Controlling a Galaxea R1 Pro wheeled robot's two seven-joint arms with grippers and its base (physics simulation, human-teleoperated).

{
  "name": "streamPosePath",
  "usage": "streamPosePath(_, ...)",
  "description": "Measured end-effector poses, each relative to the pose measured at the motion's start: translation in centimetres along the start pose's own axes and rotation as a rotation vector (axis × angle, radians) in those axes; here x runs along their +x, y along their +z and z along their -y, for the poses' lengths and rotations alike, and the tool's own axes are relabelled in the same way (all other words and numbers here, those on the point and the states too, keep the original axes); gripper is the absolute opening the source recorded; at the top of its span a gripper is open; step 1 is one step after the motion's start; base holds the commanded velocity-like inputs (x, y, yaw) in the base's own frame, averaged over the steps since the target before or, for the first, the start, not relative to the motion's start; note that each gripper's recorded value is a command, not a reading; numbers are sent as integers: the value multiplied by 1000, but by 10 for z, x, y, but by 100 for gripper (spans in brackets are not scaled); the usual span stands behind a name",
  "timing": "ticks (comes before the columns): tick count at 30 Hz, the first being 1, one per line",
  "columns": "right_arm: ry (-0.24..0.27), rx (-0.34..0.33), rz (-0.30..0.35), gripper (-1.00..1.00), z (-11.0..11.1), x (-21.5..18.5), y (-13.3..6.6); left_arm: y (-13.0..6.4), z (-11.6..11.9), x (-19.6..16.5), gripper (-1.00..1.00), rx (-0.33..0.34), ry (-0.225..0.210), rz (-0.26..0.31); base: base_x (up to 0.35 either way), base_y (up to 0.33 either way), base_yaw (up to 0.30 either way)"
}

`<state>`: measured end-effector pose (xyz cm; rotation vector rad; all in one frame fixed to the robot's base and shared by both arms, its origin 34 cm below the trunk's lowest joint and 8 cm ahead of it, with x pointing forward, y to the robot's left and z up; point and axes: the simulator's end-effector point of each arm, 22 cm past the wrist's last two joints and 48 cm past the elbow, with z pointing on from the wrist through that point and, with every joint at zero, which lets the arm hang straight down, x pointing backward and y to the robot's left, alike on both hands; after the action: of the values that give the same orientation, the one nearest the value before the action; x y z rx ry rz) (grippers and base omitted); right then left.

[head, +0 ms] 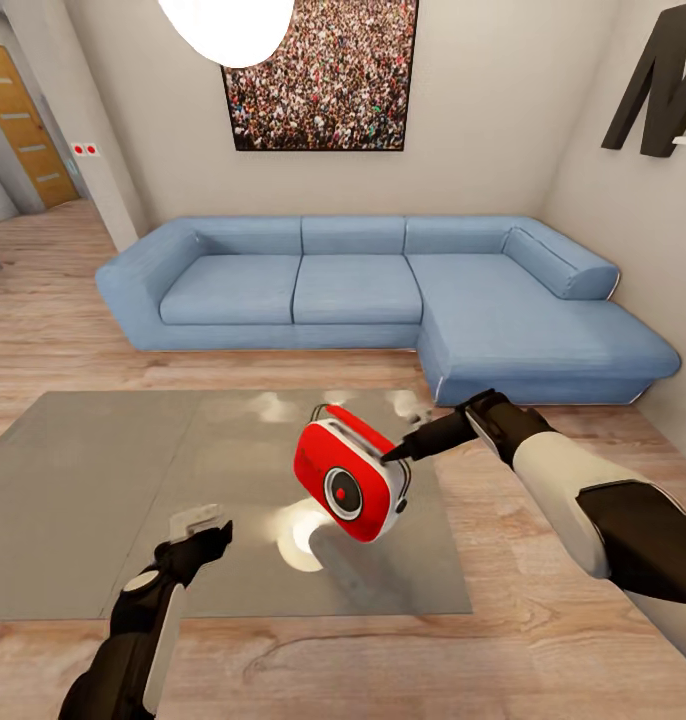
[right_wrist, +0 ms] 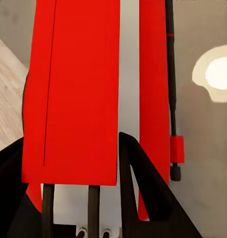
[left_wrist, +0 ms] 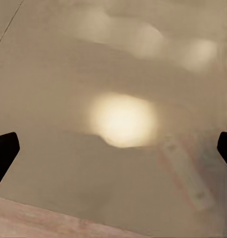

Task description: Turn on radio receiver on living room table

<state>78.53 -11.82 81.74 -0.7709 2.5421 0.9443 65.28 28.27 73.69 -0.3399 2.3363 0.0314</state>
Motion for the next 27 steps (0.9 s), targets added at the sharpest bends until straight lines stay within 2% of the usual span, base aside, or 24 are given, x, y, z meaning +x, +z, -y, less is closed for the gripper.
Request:
streamPosePath(1,2,-1,2,-100,0,0,0,-2,7,-4,100,12,6,7,0,0,0)
streamPosePath(2,-17,5,1,-100,-1,-3,1,-3,14,-10,100,29,1,22,0,0,0)
streamPosePath(5,-28,-16,-5,-100,-12,-6,8,-5,29,-30,100,60,-15,68,0,0,0)
streamPosePath(8,-44,-37,-17,-100,-24,-7,15,-9,38,-36,100,68,-27,92,0,0,0)
streamPosePath(14,-75,-57,-34,-100,-40,-9,26,-18,50,-57,100,89,-13,158,0,0,0)
streamPosePath(21,-92,-21,-58,-100,-28,-3,22,-25,59,-74,100,108,-6,219,0,0,0)
streamPosePath(27,-116,30,-83,-100,-16,1,20,-24,62,-72,100,114,-3,212,0,0,0)
